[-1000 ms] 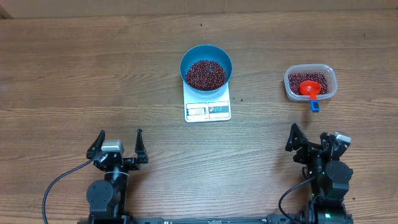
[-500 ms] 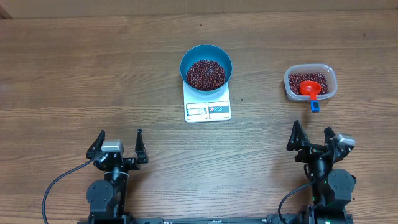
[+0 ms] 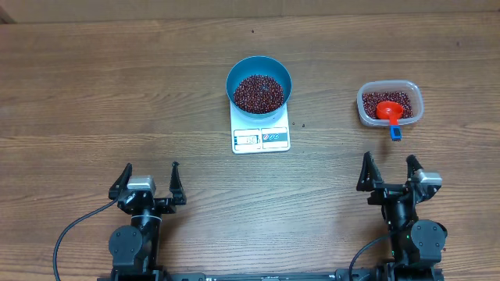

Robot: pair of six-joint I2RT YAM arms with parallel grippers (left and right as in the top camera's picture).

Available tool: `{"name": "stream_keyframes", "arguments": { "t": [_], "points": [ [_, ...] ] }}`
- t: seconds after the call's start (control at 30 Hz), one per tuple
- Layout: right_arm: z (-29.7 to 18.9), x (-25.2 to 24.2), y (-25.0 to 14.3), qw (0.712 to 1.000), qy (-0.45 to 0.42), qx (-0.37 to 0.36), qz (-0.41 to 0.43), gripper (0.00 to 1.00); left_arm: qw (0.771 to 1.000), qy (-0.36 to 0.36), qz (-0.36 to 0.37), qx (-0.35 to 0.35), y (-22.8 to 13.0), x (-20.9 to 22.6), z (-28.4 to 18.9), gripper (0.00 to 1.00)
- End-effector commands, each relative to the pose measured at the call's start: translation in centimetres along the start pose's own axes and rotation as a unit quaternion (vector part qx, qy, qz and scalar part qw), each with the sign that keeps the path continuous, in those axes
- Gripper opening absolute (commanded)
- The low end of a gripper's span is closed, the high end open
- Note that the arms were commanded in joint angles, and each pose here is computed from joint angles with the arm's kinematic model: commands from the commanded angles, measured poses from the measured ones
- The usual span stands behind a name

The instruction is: Scoop item into bowl and weigh 150g on scale

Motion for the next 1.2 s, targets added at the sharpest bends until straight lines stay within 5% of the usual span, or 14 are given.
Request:
{"name": "stream_keyframes", "arguments": {
  "t": [0.0, 1.17],
  "points": [
    [0.00, 0.03, -0.16, 1.000, 0.002, -0.003, -0.016, 1.00, 1.000, 0.007, 0.011, -0.002, 0.00, 0.25, -0.04, 1.00],
    [0.00, 0.04, -0.14, 1.000, 0.002, -0.003, -0.026, 1.00, 1.000, 0.007, 0.011, -0.002, 0.00, 0.25, -0.04, 1.00]
  ]
}}
Point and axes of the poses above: each gripper's point midway between its finger pads, its own z axis out along the fingers, its own x axis along the line the jaws close on, y = z × x, the point moved 1 cm from there along -z, back along the fingers, and after that the axes turned 10 degrees about z, right-handed, at the moved point
